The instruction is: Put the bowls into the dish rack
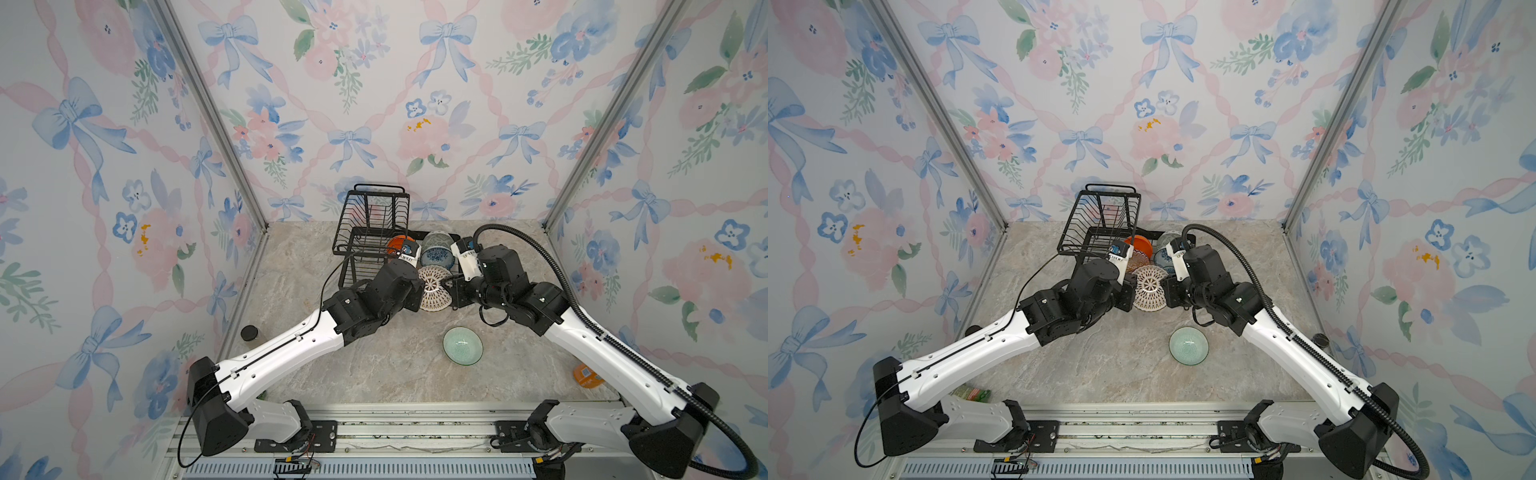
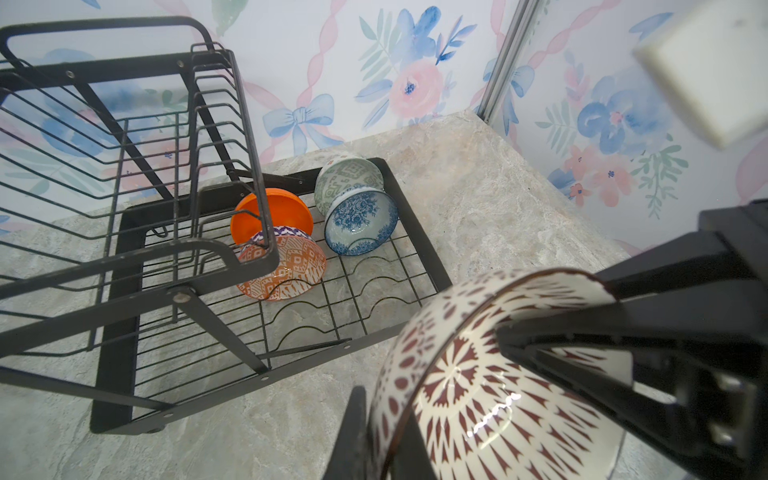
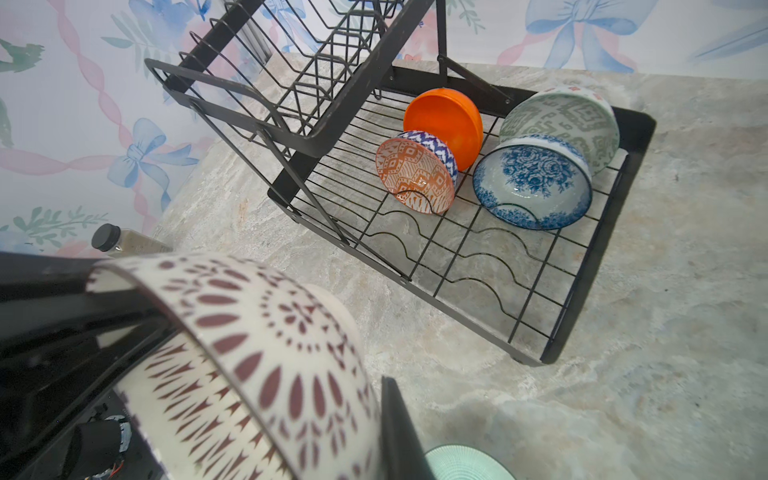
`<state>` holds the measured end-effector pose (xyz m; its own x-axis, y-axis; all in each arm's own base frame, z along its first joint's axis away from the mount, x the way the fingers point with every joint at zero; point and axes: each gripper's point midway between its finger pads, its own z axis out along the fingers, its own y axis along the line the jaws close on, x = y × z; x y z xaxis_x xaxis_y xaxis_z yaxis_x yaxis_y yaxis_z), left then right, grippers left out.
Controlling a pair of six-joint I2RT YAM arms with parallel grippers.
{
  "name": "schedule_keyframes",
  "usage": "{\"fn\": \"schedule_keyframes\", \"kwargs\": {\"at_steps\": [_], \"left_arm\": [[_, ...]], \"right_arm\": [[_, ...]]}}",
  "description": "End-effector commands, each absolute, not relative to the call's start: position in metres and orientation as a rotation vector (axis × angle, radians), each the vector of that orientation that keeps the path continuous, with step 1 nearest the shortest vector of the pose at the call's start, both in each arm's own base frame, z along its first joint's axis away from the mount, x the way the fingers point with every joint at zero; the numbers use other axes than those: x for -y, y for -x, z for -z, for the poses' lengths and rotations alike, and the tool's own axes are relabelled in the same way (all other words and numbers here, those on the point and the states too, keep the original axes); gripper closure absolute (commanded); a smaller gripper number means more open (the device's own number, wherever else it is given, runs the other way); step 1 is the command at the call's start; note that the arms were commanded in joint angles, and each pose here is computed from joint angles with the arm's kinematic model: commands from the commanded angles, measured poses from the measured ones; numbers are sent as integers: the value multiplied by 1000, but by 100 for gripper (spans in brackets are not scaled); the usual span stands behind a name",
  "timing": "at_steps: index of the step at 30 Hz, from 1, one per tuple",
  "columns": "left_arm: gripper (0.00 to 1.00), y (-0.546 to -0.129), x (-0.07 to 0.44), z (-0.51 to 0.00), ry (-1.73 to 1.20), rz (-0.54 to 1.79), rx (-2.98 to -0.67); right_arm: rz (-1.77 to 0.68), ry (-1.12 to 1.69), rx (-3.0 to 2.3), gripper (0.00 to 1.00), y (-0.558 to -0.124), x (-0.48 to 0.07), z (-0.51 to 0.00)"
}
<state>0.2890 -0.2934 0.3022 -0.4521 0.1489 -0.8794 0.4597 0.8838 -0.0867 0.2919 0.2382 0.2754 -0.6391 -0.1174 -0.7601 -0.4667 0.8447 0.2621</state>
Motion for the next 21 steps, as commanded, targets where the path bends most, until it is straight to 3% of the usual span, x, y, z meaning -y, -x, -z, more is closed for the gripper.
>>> {"fn": "schedule_keyframes", "kwargs": {"at_steps": [1,9,12,21], "left_arm": [[68,-284,297,-318,-453,445,-1985],[16,-268,279,-317,-483,498,-1976],[2,-262,269,-316,-483,549,-1981],[2,-259,239,-306,-478,571,-2031]], "right_arm": [[-526,431,-2164,100,-302,-238,-297],[-343,498,-2077,100,-316,-227,-308],[-253,543,-2000,100,-323,-223,-309],[-81,661,-1798,100,-348,-233,-298]]}}
